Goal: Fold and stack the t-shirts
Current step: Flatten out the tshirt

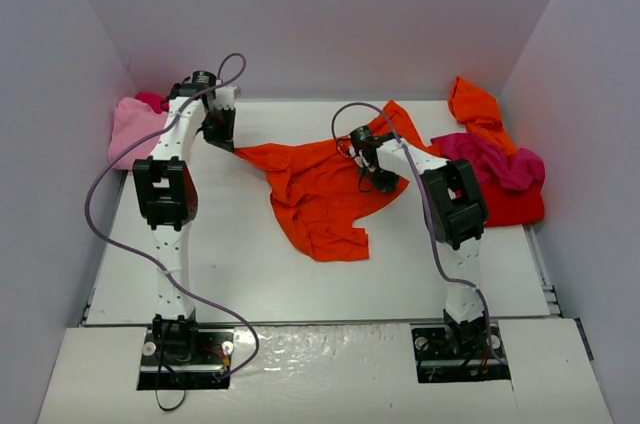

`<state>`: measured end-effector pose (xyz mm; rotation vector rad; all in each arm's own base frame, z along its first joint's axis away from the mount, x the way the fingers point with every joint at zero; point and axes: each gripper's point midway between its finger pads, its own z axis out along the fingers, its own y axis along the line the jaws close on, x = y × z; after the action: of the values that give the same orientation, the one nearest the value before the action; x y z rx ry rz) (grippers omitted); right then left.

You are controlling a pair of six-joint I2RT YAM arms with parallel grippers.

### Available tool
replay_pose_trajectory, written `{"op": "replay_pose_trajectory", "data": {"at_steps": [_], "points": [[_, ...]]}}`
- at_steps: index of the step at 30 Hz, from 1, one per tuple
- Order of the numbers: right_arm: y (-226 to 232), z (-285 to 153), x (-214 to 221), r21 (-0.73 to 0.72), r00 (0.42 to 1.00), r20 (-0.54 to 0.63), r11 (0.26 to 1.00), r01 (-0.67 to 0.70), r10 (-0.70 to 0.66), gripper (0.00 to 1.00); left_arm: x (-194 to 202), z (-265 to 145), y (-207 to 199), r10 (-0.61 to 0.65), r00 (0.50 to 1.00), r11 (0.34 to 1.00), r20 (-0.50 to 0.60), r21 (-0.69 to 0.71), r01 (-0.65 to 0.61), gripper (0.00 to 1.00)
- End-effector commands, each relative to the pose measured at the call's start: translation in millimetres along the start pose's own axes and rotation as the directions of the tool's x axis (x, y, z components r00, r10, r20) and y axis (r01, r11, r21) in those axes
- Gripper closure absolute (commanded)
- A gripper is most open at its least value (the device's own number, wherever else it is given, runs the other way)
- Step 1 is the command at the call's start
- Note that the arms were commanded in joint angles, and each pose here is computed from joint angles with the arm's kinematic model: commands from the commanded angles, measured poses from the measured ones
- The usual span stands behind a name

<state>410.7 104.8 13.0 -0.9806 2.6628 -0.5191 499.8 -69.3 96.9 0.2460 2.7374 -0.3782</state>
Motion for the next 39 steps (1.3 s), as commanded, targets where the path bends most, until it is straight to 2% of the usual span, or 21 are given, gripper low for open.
{"op": "replay_pose_trajectory", "data": {"at_steps": [1,3,7,9,13,16,18,21,25,28,33,39], "points": [[-3.4,-24.1,-10.9,-0.002,0.998,0.060,1.000,0.003,-0.003,0.96,-19.2,-34.8,29.6,0.074,0.997,0.993,0.028,-0.098,-0.071,1.00],[0.9,-27.5,-13.5,-0.023,0.997,0.073,1.000,0.008,-0.007,0.96,-19.0,-32.4,40.9,0.094,0.996,0.987,0.003,-0.134,-0.092,1.00],[14.2,-33.9,-17.3,-0.086,0.995,0.094,0.996,0.032,-0.024,0.96,-29.6,-43.5,76.4,0.123,0.992,0.964,0.019,-0.240,-0.115,1.00],[23.6,-35.4,-20.2,-0.132,0.994,0.107,0.990,0.042,-0.028,0.96,-33.2,-50.5,78.9,0.137,0.990,0.962,0.040,-0.245,-0.123,1.00],[40.9,-35.0,-21.9,-0.199,0.993,0.109,0.977,0.072,-0.051,0.96,-39.9,-69.1,55.0,0.171,0.981,0.967,0.088,-0.204,-0.150,1.00],[50.7,-34.6,-24.1,-0.225,0.992,0.107,0.970,0.090,-0.067,0.97,-47.6,-88.3,43.0,0.220,0.968,0.955,0.119,-0.228,-0.190,1.00],[57.4,-35.3,-24.8,-0.243,0.991,0.107,0.964,0.104,-0.080,0.96,-52.9,-95.7,6.3,0.315,0.941,0.932,0.122,-0.228,-0.282,1.00],[57.2,-32.8,-23.4,-0.234,0.991,0.099,0.966,0.111,-0.090,0.96,-45.5,-99.8,-28.8,0.352,0.929,0.929,0.118,-0.167,-0.331,1.00],[58.0,-27.7,-18.6,-0.226,0.992,0.079,0.967,0.116,-0.101,0.97,-16.3,-91.9,-83.7,0.409,0.909,0.913,0.079,-0.034,-0.407,1.00],[58.8,-26.1,-18.1,-0.229,0.992,0.076,0.966,0.117,-0.102,0.97,9.4,-87.8,-113.9,0.466,0.884,0.884,0.047,0.011,-0.467,1.00],[58.5,-26.1,-16.7,-0.226,0.992,0.075,0.967,0.120,-0.106,0.97,56.9,-52.1,-139.3,0.539,0.840,0.842,-0.069,0.044,-0.537,1.00],[55.7,-27.0,-15.5,-0.215,0.992,0.076,0.970,0.117,-0.103,0.97,95.3,-16.2,-146.3,0.559,0.809,0.829,-0.182,0.085,-0.553,1.00]]}}
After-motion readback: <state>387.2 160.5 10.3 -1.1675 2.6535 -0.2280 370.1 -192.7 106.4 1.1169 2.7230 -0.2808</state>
